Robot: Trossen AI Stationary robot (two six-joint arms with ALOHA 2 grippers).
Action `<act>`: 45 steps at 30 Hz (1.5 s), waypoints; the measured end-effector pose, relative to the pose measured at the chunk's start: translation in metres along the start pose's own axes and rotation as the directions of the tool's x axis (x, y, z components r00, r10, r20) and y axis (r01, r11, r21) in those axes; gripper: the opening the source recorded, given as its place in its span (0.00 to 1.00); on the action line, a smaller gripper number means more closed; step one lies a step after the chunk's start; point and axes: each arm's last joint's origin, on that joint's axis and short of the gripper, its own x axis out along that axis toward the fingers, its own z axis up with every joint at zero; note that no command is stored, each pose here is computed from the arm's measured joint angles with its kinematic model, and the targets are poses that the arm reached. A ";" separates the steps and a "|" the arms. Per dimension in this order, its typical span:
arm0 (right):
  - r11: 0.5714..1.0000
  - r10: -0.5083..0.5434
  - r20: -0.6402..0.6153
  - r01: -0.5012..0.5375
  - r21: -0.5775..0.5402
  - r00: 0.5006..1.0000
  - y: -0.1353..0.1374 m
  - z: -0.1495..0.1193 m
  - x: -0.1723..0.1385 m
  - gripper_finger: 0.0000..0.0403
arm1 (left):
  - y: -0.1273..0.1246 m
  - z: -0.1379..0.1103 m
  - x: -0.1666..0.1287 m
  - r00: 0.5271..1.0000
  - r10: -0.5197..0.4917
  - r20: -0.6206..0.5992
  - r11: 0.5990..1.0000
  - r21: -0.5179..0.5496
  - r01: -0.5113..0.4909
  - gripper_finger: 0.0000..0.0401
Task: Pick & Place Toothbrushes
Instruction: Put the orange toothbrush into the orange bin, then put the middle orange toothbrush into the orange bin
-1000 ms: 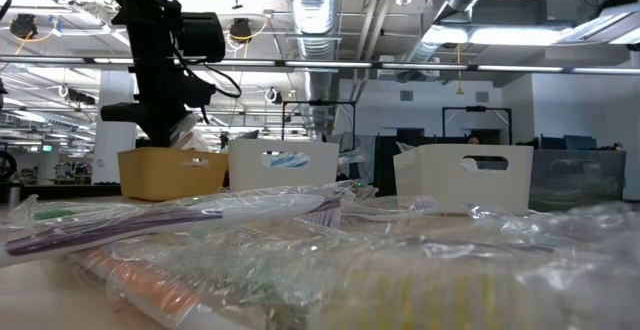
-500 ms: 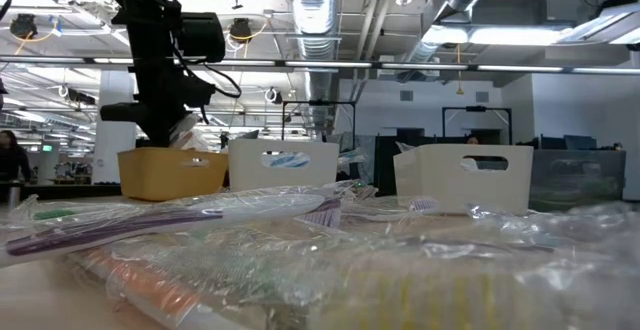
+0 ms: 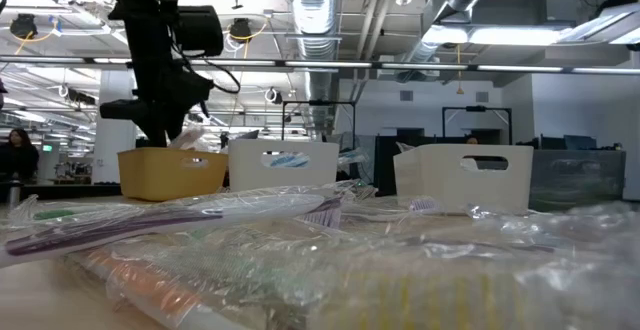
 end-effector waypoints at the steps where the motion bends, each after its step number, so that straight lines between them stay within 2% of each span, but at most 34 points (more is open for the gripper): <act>1: 1.000 0.000 0.000 0.000 0.000 1.000 0.000 0.000 0.000 0.58 | -0.001 0.000 -0.003 1.000 0.006 0.014 1.000 0.002 -0.006 0.35; 14: 1.000 0.001 -0.001 -0.001 0.001 1.000 0.000 0.000 0.000 0.58 | 0.001 -0.016 -0.037 0.986 0.112 0.126 0.993 -0.063 -0.104 0.34; 20: 1.000 0.004 -0.002 -0.004 0.001 1.000 0.000 -0.001 -0.001 0.58 | -0.006 -0.016 -0.054 0.966 0.138 0.219 0.986 -0.120 -0.114 0.34; 22: 1.000 0.005 -0.002 -0.005 0.001 1.000 0.000 -0.001 -0.001 0.58 | -0.010 -0.013 -0.060 0.955 0.150 0.257 0.981 -0.162 -0.110 0.34; 24: 1.000 0.005 -0.002 -0.005 0.007 1.000 0.000 -0.001 -0.001 0.58 | -0.014 -0.009 -0.065 0.937 0.142 0.319 0.967 -0.246 -0.063 0.34; 26: 0.999 0.004 -0.003 -0.004 0.041 1.000 0.000 -0.001 -0.001 0.58 | -0.018 -0.002 -0.071 0.897 0.095 0.431 0.934 -0.350 0.070 0.34; 27: 0.997 0.003 -0.003 -0.003 0.076 1.000 0.000 0.000 0.000 0.58 | -0.020 0.003 -0.075 0.865 0.059 0.499 0.900 -0.401 0.170 0.34; 30: 0.976 0.019 0.003 -0.019 0.218 1.000 0.002 0.003 0.002 0.58 | -0.024 0.017 -0.086 0.732 -0.034 0.681 0.757 -0.461 0.463 0.34; 31: 0.966 0.025 0.006 -0.026 0.257 1.000 0.003 0.004 0.003 0.58 | -0.025 0.020 -0.090 0.690 -0.048 0.722 0.729 -0.447 0.519 0.34; 33: 0.939 0.051 0.020 -0.055 0.339 0.998 0.005 0.010 0.007 0.58 | -0.027 0.026 -0.097 0.623 -0.062 0.780 0.716 -0.400 0.572 0.34; 36: 0.898 0.095 0.049 -0.106 0.427 0.994 0.010 0.019 0.013 0.58 | -0.034 0.034 -0.105 0.552 -0.070 0.831 0.724 -0.338 0.601 0.34; 40: 0.901 0.150 0.043 -0.155 0.406 0.988 0.012 0.030 0.022 0.58 | -0.052 0.042 -0.107 0.484 -0.116 0.867 0.747 -0.246 0.618 0.34; 45: 0.888 0.239 -0.102 -0.175 0.424 0.965 0.007 0.038 0.039 0.58 | -0.087 0.050 -0.105 0.361 -0.176 0.916 0.735 -0.121 0.667 0.34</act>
